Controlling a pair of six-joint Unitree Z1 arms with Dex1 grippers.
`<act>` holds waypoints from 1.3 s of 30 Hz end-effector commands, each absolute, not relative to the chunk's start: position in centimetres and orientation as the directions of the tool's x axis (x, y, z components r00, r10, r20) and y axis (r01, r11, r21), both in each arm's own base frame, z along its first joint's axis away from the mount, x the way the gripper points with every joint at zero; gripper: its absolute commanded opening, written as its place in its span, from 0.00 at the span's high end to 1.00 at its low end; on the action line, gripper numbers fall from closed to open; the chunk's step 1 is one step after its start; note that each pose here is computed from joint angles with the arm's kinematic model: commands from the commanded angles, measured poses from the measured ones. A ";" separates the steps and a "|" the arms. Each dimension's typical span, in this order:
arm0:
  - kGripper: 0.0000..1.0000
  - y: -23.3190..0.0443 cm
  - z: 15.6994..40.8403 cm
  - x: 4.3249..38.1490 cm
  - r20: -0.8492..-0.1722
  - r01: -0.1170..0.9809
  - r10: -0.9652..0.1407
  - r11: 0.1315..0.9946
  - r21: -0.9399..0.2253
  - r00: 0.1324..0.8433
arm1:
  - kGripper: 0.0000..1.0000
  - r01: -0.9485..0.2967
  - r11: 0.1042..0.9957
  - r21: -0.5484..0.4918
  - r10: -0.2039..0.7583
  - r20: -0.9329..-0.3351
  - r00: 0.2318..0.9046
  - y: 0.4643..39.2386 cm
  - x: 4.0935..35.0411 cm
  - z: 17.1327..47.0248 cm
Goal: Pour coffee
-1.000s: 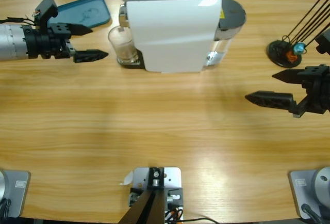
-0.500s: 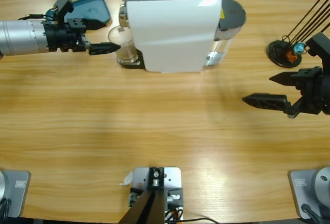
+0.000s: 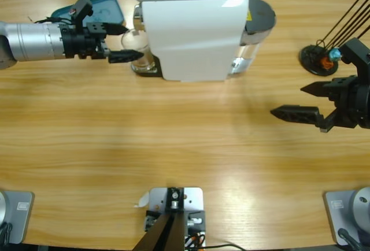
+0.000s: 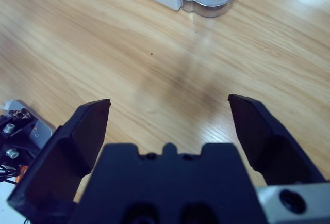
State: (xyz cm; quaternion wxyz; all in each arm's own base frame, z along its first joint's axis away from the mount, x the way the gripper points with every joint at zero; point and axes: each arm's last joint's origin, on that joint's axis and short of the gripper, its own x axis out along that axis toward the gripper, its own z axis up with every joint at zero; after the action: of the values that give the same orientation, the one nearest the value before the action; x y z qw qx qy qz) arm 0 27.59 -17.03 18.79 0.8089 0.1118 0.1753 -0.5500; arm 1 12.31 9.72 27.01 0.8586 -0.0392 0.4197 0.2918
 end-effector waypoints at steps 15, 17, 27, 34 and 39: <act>0.58 -19.0 16.5 28.9 -0.422 0.925 -0.843 0.380 -0.030 0.332 | 0.00 -0.524 0.833 0.175 0.448 -0.771 0.453 10.3 12.9 26.7; 0.88 -18.9 16.5 28.8 -0.424 0.924 -0.842 0.380 -0.031 0.333 | 0.00 -0.525 0.833 0.175 0.448 -0.769 0.455 10.2 12.8 26.7; 1.00 -17.9 16.2 27.6 -0.444 0.918 -0.830 0.395 -0.035 0.339 | 0.00 -0.524 0.834 0.173 0.448 -0.767 0.459 10.2 12.7 26.8; 1.00 -14.9 20.4 25.6 -0.366 0.860 -0.794 0.510 0.035 0.485 | 0.00 -0.523 0.834 0.173 0.447 -0.769 0.458 10.2 12.8 26.7; 1.00 -11.2 25.0 24.9 -0.254 0.686 -0.652 0.724 0.073 0.715 | 0.00 -0.525 0.833 0.174 0.452 -0.762 0.464 10.0 12.6 26.9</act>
State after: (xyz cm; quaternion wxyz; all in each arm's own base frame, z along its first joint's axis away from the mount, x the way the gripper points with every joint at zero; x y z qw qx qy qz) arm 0 26.26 -15.44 19.90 0.8507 0.1092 0.1590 -0.4891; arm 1 12.58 9.92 26.70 0.8545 -0.0423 0.4295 0.2892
